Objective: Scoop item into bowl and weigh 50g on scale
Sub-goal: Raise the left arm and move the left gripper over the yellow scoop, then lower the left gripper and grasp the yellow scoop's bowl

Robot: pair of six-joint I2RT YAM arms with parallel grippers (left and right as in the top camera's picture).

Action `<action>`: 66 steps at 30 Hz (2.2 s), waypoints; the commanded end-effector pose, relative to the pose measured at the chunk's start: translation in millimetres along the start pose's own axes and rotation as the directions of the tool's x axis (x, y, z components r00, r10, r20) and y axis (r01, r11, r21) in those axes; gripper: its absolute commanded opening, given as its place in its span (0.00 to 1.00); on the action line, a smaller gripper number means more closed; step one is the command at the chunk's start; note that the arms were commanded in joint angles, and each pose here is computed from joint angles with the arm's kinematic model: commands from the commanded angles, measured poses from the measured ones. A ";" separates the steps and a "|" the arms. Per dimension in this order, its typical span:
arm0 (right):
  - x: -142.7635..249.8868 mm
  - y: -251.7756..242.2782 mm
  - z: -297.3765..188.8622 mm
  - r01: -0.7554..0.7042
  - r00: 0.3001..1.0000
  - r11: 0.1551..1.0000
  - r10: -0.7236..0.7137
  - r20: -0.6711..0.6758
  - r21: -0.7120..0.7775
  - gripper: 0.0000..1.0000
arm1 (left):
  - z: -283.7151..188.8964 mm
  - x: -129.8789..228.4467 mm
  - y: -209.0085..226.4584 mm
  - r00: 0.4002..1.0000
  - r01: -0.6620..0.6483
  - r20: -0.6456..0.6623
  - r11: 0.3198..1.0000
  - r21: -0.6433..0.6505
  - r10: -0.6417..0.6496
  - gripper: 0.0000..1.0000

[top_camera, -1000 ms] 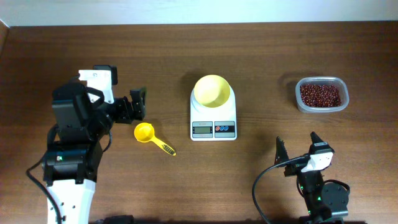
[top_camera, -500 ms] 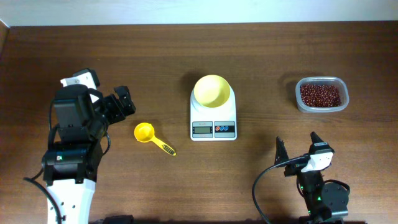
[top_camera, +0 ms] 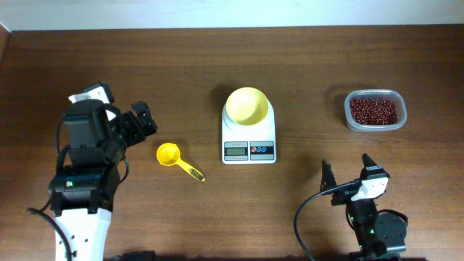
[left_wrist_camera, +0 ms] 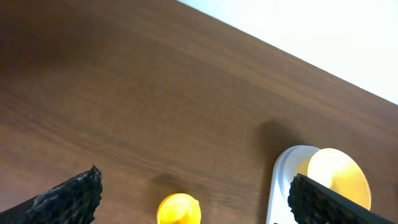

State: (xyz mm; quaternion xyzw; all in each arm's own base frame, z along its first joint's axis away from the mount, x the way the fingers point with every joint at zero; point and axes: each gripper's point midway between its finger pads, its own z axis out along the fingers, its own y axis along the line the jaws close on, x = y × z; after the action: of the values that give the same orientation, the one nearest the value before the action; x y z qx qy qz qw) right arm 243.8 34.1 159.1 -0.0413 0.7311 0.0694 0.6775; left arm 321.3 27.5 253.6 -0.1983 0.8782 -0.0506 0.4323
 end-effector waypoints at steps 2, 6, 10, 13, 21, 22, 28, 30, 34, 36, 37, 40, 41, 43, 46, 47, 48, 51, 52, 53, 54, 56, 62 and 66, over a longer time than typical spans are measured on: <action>2.6 -0.1 0.1 0.008 1.000 1.000 -0.008 -0.003 0.004 0.99 | -3.2 -9.6 6.8 0.999 0.044 0.029 0.998 -0.044 -0.042 1.00; 2.6 -0.1 0.1 0.008 1.000 1.000 -0.008 -0.003 0.004 0.99 | -3.2 -9.5 6.9 0.999 0.044 0.028 0.998 -0.044 -0.042 1.00; 2.6 -0.1 0.1 0.008 1.000 1.000 -0.008 -0.003 0.004 0.99 | -3.2 -9.5 6.9 0.999 0.044 0.028 0.998 -0.044 -0.042 1.00; 2.6 -0.1 0.1 0.008 1.000 1.000 -0.008 -0.003 0.004 0.99 | -3.2 -9.5 6.9 0.999 0.044 0.028 0.998 -0.044 -0.042 1.00; 2.6 -0.1 0.1 0.008 1.000 1.000 -0.008 -0.003 0.004 0.99 | -3.2 -9.4 6.9 0.999 0.044 0.028 0.998 -0.044 -0.042 0.99; 2.6 -0.1 0.1 0.008 1.000 1.000 -0.008 -0.003 0.004 0.99 | -3.2 -9.1 7.0 0.999 0.044 0.027 0.998 -0.045 -0.042 0.95; 2.7 -0.1 0.1 0.008 1.000 1.000 -0.008 -0.003 0.004 0.99 | 11.3 24.6 19.1 0.982 0.138 -0.115 0.983 -0.122 -0.152 0.88; 2.6 -0.1 0.1 0.008 1.000 1.000 -0.008 -0.003 0.004 0.99 | 22.0 40.2 24.7 0.969 0.135 -0.185 0.977 -0.163 -0.165 0.87; 2.6 -0.1 0.1 0.008 1.000 1.000 -0.008 -0.003 0.004 0.99 | 49.2 79.8 18.1 0.893 0.200 -0.370 0.963 -0.180 -0.254 0.87; 2.6 -0.1 0.1 0.008 1.000 1.000 -0.008 -0.003 0.004 0.99 | 58.3 97.7 12.1 0.841 0.240 -0.451 0.953 -0.184 -0.299 0.90; 2.6 -0.1 0.1 0.008 1.000 1.000 -0.008 -0.003 0.004 0.99 | 63.7 106.2 10.2 0.819 0.242 -0.487 0.952 -0.186 -0.303 0.99; 2.6 -0.1 0.1 0.008 1.000 1.000 -0.008 -0.003 0.004 0.99 | 80.4 129.2 15.2 0.767 0.218 -0.559 0.947 -0.235 -0.316 0.95; 2.7 -0.1 0.1 0.008 1.000 1.000 -0.008 -0.003 0.004 0.99 | 85.7 141.3 19.6 0.735 0.209 -0.590 0.940 -0.270 -0.333 0.88; 2.6 -0.1 0.1 0.008 1.000 1.000 -0.008 -0.003 0.004 0.99 | 90.7 153.2 24.1 0.705 0.195 -0.620 0.934 -0.300 -0.346 0.75; 2.6 -0.1 0.1 0.008 1.000 1.000 -0.008 -0.003 0.004 0.99 | 97.2 164.7 28.5 0.676 0.178 -0.645 0.928 -0.326 -0.356 0.64; 2.6 -0.1 0.1 0.008 1.000 1.000 -0.008 -0.003 0.004 0.99 | 98.7 166.6 29.7 0.674 0.174 -0.647 0.928 -0.331 -0.357 0.64; 2.6 -0.1 0.1 0.008 1.000 1.000 -0.008 -0.003 0.004 0.99 | 100.1 169.0 30.9 0.669 0.170 -0.651 0.926 -0.336 -0.359 0.64; 2.6 -0.1 0.1 0.008 1.000 1.000 -0.008 -0.003 0.004 0.99 | 106.4 177.6 38.4 0.680 0.157 -0.640 0.924 -0.350 -0.358 0.61; 2.6 -0.1 0.1 0.008 1.000 1.000 -0.008 -0.003 0.004 0.99 | 109.1 182.2 39.4 0.681 0.163 -0.638 0.924 -0.347 -0.359 0.57; 2.6 -0.1 0.1 0.008 1.000 1.000 -0.008 -0.003 0.004 0.99 | 111.2 186.5 41.0 0.683 0.164 -0.636 0.924 -0.346 -0.360 0.54; 2.6 -0.1 0.1 0.008 1.000 1.000 -0.008 -0.003 0.004 0.99 | 114.0 190.5 42.5 0.687 0.167 -0.632 0.925 -0.342 -0.358 0.54; 2.6 -0.1 0.1 0.008 1.000 1.000 -0.008 -0.003 0.004 0.99 | 118.7 196.9 44.8 0.696 0.172 -0.624 0.926 -0.335 -0.355 0.51; 2.6 -0.1 0.1 0.008 1.000 1.000 -0.008 -0.003 0.004 0.99 | 125.7 204.2 48.7 0.714 0.176 -0.607 0.928 -0.327 -0.349 0.40; 2.7 -0.1 0.1 0.008 1.000 1.000 -0.008 -0.003 0.004 0.98 | 128.1 214.3 52.4 0.717 0.178 -0.604 0.929 -0.324 -0.348 0.36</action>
State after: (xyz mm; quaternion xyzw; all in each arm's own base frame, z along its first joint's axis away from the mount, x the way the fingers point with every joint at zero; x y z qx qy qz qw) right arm 243.8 34.1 159.1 -0.0413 0.7311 0.0694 0.6775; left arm 295.9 1.4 12.5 -0.3420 0.9339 -0.0795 0.0671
